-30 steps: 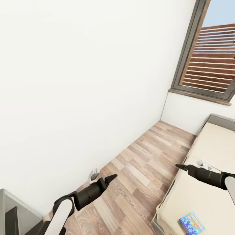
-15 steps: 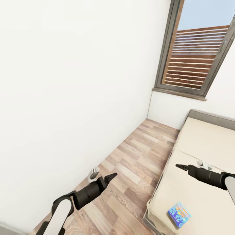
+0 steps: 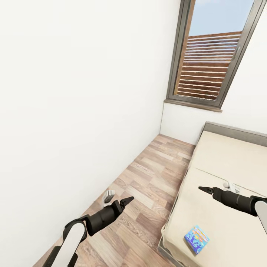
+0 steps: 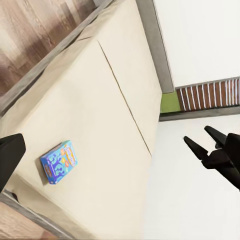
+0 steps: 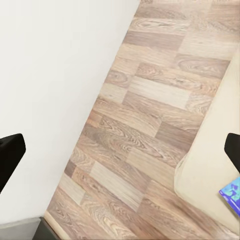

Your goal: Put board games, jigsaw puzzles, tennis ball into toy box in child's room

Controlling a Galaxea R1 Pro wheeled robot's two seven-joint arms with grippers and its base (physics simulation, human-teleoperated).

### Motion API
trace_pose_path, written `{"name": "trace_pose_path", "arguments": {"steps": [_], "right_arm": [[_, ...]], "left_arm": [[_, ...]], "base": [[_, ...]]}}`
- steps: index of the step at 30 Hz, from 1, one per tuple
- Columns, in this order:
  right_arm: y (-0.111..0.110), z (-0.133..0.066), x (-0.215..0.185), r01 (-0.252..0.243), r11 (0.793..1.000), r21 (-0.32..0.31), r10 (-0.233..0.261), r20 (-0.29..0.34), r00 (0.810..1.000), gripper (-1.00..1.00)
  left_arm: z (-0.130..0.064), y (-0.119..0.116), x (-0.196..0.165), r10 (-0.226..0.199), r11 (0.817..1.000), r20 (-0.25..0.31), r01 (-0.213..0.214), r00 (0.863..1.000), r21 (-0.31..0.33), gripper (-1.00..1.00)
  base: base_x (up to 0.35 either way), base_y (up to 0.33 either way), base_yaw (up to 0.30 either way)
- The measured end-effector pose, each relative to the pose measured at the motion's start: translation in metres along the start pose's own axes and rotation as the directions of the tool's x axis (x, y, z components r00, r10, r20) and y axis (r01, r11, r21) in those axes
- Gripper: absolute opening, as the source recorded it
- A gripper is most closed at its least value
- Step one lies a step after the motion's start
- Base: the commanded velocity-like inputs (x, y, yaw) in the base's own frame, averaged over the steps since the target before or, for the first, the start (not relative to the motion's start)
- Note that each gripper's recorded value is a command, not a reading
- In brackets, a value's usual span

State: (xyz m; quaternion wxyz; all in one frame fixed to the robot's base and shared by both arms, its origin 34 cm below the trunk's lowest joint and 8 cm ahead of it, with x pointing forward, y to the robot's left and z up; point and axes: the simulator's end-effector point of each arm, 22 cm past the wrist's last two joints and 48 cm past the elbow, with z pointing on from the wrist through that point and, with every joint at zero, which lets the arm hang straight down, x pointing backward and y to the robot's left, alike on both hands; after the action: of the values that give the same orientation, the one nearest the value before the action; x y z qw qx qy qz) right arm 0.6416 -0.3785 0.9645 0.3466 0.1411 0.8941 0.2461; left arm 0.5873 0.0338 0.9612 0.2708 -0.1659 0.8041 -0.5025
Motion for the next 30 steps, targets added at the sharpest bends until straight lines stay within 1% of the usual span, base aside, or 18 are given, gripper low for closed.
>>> {"name": "trace_pose_path", "arguments": {"steps": [1, 7, 8, 12, 13, 18, 23, 30], "right_arm": [[0.0, 0.001, 0.0, 0.0, 1.0, 0.0, 0.0, 0.0, 1.0, 1.0], [0.001, 0.006, 0.002, 0.008, 1.0, -0.006, -0.008, 0.0, 1.0, 1.0], [0.001, 0.006, 0.003, 0.009, 1.0, -0.006, -0.009, 0.001, 1.0, 1.0], [0.001, 0.011, 0.006, 0.011, 1.0, -0.011, -0.012, -0.004, 1.0, 1.0], [0.0, 0.012, 0.006, 0.012, 1.0, -0.011, -0.012, -0.004, 1.0, 1.0], [0.001, 0.019, 0.014, 0.013, 1.0, -0.017, -0.013, -0.016, 1.0, 1.0], [0.002, 0.027, 0.02, 0.014, 1.0, -0.023, -0.015, -0.025, 1.0, 1.0], [0.0, 0.035, 0.026, 0.014, 1.0, -0.027, -0.015, -0.029, 0.999, 1.0]], "left_arm": [[0.001, 0.001, 0.0, 0.0, 1.0, 0.0, 0.0, 1.0, 0.0, 1.0], [0.021, 0.031, 0.002, -0.041, 0.998, -0.036, 0.04, 0.999, -0.047, 1.0], [0.022, 0.032, 0.002, -0.042, 0.998, -0.036, 0.04, 0.998, -0.047, 1.0], [0.033, 0.059, 0.006, -0.086, 0.993, -0.056, 0.081, 0.995, -0.091, 1.0], [0.034, 0.06, 0.006, -0.087, 0.993, -0.056, 0.082, 0.995, -0.091, 1.0], [0.045, 0.087, 0.009, -0.129, 0.984, -0.072, 0.118, 0.989, -0.135, 1.0], [0.051, 0.1, 0.01, -0.144, 0.98, -0.074, 0.132, 0.987, -0.152, 1.0], [0.057, 0.111, 0.011, -0.151, 0.977, -0.073, 0.138, 0.986, -0.161, 1.0]], "base": [[0.0, 0.0, -0.034], [0.0, 0.0, -0.017], [0.0, 0.0, -0.009], [0.0, 0.0, -0.005], [0.0, 0.0, -0.004], [0.0, 0.0, -0.002], [0.0, 0.0, 0.0], [0.0, 0.0, 0.0]]}}
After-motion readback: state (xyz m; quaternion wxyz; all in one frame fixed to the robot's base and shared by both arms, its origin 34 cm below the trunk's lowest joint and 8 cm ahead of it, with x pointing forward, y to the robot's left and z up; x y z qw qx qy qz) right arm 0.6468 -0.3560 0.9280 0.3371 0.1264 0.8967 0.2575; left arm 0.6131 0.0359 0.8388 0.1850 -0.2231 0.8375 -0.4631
